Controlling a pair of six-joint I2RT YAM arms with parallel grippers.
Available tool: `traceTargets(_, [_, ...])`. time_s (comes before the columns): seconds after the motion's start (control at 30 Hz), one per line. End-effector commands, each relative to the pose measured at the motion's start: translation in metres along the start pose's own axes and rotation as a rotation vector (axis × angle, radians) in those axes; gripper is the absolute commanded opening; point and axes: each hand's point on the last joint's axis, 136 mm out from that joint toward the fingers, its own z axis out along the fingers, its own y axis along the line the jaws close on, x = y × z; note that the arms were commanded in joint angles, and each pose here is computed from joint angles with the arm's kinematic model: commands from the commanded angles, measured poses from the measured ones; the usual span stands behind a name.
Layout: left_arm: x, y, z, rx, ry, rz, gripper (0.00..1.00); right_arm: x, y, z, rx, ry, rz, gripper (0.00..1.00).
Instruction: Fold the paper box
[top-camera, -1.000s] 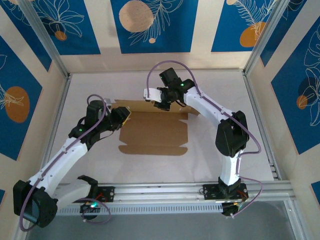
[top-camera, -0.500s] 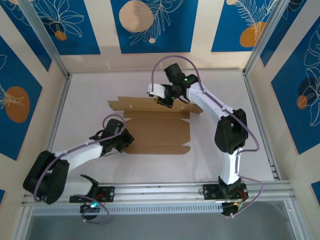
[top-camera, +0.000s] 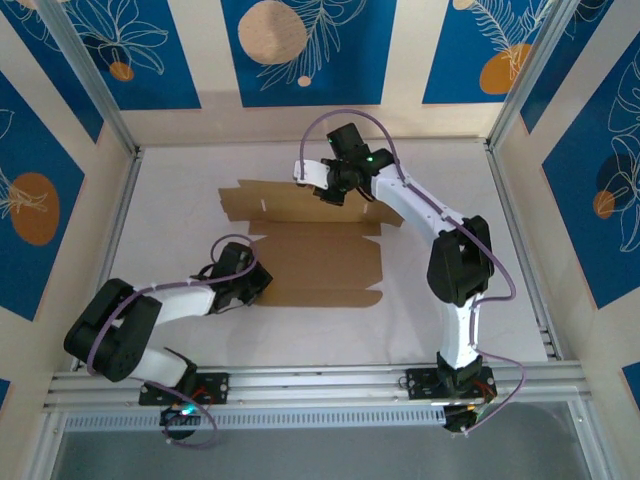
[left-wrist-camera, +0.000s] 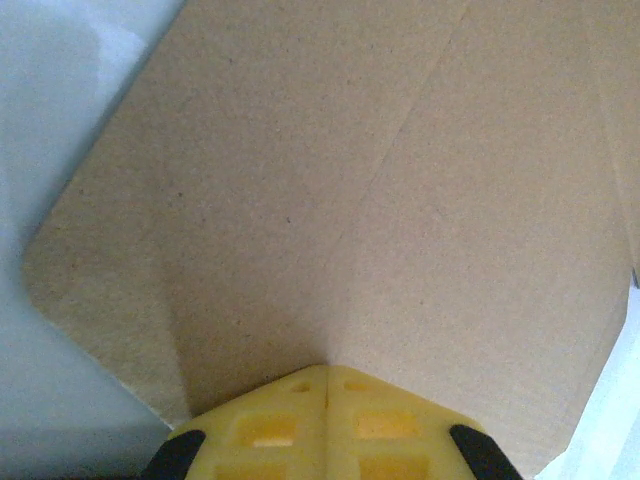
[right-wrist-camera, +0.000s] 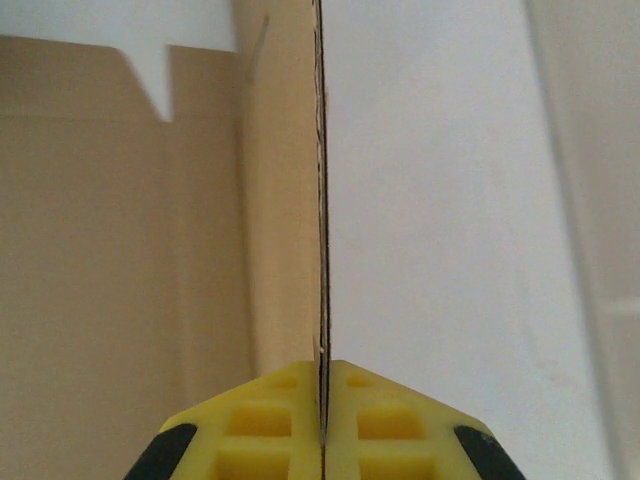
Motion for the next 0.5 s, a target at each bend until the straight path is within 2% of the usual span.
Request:
traceTargets(0.0, [0.026, 0.065, 0.004, -0.209, 0.09, -0.045, 0.0, 0.04, 0.002, 0.044, 0.059, 0.172, -0.085, 0.0])
traceTargets(0.13, [0.029, 0.069, 0.006, -0.206, 0.107, -0.054, 0.0, 0.047, 0.001, 0.06, 0.15, 0.228, -0.262, 0.0])
traceTargets(0.27, [0.029, 0.068, 0.006, -0.199, 0.103, -0.049, 0.0, 0.047, 0.009, 0.072, 0.256, 0.21, -0.416, 0.0])
traceTargets(0.47, [0.026, 0.063, 0.002, -0.185, 0.087, -0.038, 0.0, 0.045, 0.002, 0.088, 0.506, 0.229, -0.661, 0.0])
